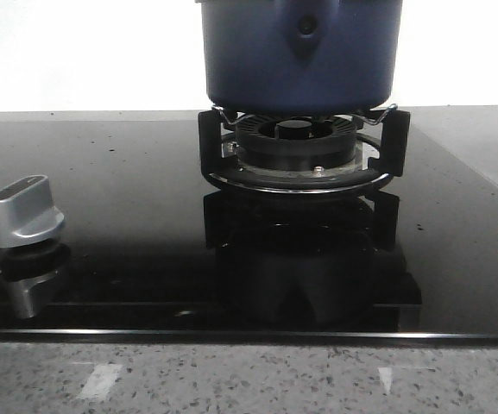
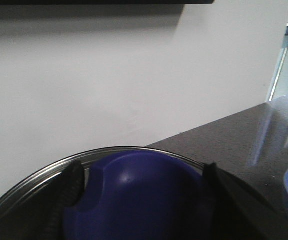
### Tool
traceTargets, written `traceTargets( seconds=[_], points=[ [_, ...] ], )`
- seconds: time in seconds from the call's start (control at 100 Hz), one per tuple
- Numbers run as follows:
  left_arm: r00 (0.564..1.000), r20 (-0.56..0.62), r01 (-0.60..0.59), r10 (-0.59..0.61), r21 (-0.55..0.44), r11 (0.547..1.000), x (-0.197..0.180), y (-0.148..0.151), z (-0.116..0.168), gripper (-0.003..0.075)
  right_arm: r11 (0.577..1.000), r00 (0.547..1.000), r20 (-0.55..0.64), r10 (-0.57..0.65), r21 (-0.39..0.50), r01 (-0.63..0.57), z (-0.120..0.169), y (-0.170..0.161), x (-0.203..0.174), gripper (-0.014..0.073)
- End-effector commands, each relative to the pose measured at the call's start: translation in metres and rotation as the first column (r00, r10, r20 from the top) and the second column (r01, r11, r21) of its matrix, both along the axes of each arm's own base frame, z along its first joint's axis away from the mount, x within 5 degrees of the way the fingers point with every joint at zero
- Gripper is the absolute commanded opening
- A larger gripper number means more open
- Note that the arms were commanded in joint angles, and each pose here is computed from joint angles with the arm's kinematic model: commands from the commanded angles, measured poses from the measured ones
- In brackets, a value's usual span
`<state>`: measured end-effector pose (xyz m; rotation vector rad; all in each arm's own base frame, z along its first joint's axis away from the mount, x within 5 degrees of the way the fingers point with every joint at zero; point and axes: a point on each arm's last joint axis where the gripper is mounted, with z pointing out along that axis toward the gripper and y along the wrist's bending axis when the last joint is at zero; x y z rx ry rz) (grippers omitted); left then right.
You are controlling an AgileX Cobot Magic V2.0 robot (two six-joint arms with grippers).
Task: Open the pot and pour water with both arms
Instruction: 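Move the right gripper toward the rim of the light blue bowl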
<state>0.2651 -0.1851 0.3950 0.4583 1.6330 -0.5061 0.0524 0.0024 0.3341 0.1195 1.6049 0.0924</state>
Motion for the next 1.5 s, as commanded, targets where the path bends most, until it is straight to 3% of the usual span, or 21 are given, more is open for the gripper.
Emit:
traceTargets(
  seconds=[0.0, 0.25, 0.45, 0.74, 1.03, 1.28, 1.49],
  points=[
    [0.991, 0.133, -0.014, 0.029, -0.113, 0.993, -0.017, 0.025, 0.033, 0.0265, 1.000, 0.996, 0.086, -0.011, -0.003, 0.011, 0.015, -0.001, 0.002, 0.0446],
    [0.982, 0.151, -0.094, 0.113, -0.126, 0.988, -0.047, 0.069, 0.024, 0.0265, 1.000, 0.996, 0.086, -0.011, -0.003, 0.011, 0.015, -0.001, 0.002, 0.0446],
    [0.978, 0.158, -0.112, 0.132, -0.131, 0.985, -0.070, 0.087, 0.004, 0.0265, 1.000, 0.996, 0.086, -0.011, -0.003, 0.011, 0.015, -0.001, 0.002, 0.0446],
    [0.983, 0.140, -0.103, 0.120, -0.120, 0.987, -0.077, 0.089, -0.021, 0.0265, 1.000, 0.996, 0.086, -0.011, -0.003, 0.011, 0.015, -0.001, 0.002, 0.0446],
    [0.982, 0.148, -0.097, 0.119, -0.146, 0.985, -0.077, 0.089, -0.022, 0.0325, 1.000, 0.997, 0.078, -0.004, 0.011, 0.003, 0.014, -0.001, 0.002, 0.0446],
    [0.982, 0.147, -0.097, 0.119, -0.148, 0.984, -0.077, 0.089, -0.022, 0.0325, 1.000, 0.999, 0.034, 0.006, 0.012, -0.006, 0.010, 0.000, 0.002, 0.0446],
    [0.982, 0.147, -0.097, 0.119, -0.148, 0.984, -0.077, 0.089, -0.022, 0.0325, 0.990, 0.999, 0.030, 0.034, 0.138, -0.038, 0.024, 0.003, 0.003, 0.0446]
  ],
)
